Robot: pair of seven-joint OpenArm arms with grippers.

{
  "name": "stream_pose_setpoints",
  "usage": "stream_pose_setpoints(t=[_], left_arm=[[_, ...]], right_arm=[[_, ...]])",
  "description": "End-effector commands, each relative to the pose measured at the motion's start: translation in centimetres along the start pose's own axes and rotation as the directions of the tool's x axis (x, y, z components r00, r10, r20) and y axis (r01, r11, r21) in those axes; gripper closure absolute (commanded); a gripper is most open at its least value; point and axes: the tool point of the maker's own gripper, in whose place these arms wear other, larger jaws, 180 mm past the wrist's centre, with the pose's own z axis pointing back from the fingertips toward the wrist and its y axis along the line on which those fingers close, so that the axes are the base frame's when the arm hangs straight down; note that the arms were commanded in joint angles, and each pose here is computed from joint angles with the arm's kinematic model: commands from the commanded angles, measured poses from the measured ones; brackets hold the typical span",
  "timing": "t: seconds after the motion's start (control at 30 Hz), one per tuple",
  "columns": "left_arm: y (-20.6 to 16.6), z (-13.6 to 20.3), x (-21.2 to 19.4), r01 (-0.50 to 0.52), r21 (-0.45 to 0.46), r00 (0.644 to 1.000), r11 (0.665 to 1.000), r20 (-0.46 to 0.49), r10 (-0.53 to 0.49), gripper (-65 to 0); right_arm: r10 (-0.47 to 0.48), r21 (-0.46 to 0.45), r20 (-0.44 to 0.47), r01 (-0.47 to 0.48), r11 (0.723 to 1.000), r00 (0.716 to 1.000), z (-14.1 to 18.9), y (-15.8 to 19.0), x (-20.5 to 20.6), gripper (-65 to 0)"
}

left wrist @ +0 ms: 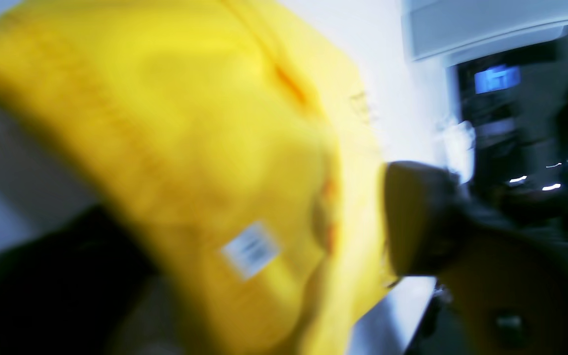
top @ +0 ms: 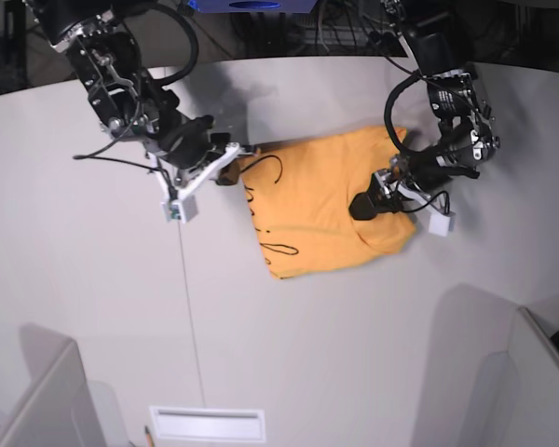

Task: Fold the T-shirt properly
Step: 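Withdraw the right gripper and grasp the bundle edge with the left gripper, then drag the bundle with the left gripper and tuck its edge under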

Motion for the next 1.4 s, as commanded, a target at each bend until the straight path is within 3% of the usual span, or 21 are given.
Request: stream_pose_setpoints(t=[0.0,0.17,0.2,0.4,0.47,0.67,0.87,0.93,1.03,1.13,1.2,1.27,1.37], left_arm=[[1.3,0.3,-1.2,0.028,0.066,0.996,0.997,-0.088,-0.022,-34.1],[0.6,-0.1,-0.9,0.195,0.063,0.962,0.979,-0.207,-0.179,-1.5],[0.5,-0.2,-0.9,0.229,0.061,0.950,0.972,-0.234,-0.209,0.0],[0.1,-0.4,-1.1,0.395,0.039,0.860,0.918,-0.366,-0.354,0.0],[-0.3,-0.7,-1.1,0.471,0.017,0.804,0.882,-0.420,-0.421,0.0],[-1.7,-1.7,-1.2,0.669,-0.081,0.589,0.739,-0.550,-0.593,0.0],[-2.2,-2.1,-0.5,0.770,-0.132,0.440,0.624,-0.599,-0.669,0.0],[-2.4,-2.3,0.1,0.830,-0.135,0.360,0.541,-0.611,-0.705,0.0],[-3.5,-2.6,0.3,0.915,-0.162,0.203,0.369,-0.607,-0.769,0.0],[-5.0,-3.0,-0.9,0.950,-0.277,-0.037,0.141,-0.552,-0.833,0.0],[-5.3,-3.2,-1.2,0.948,-0.319,-0.171,0.006,-0.524,-0.834,0.0],[-5.2,-3.5,-1.4,0.935,-0.343,-0.264,-0.090,-0.504,-0.823,0.0],[-5.0,-3.9,-2.1,0.904,-0.386,-0.365,-0.185,-0.469,-0.804,0.0]], right_arm=[[-0.008,-0.002,0.053,0.008,1.000,0.999,0.6,-0.4,1.5,0.0],[-0.077,-0.072,0.104,0.085,0.994,0.992,1.6,-3.7,2.6,0.0],[-0.089,-0.084,0.112,0.099,0.992,0.990,1.8,-4.2,2.7,0.0],[-0.113,-0.113,0.172,0.134,0.985,0.978,3.5,-7.4,3.4,0.0],[-0.155,-0.130,0.205,0.184,0.974,0.966,4.2,-8.7,3.6,0.0],[-0.269,-0.200,0.264,0.325,0.924,0.926,6.1,-12.6,2.3,0.0],[-0.368,-0.240,0.290,0.440,0.866,0.883,7.3,-14.5,-0.4,0.0],[-0.403,-0.253,0.296,0.478,0.841,0.866,7.7,-15.1,-1.5,0.0],[-0.450,-0.268,0.293,0.525,0.808,0.843,8.0,-15.4,-3.4,0.0],[-0.494,-0.282,0.304,0.572,0.770,0.814,8.4,-15.6,-5.3,0.0],[-0.498,-0.295,0.328,0.588,0.753,0.803,8.7,-15.9,-6.1,0.0],[-0.496,-0.311,0.338,0.592,0.744,0.800,9.1,-16.0,-7.1,0.0],[-0.506,-0.327,0.352,0.610,0.722,0.787,9.5,-16.1,-8.4,0.0]])
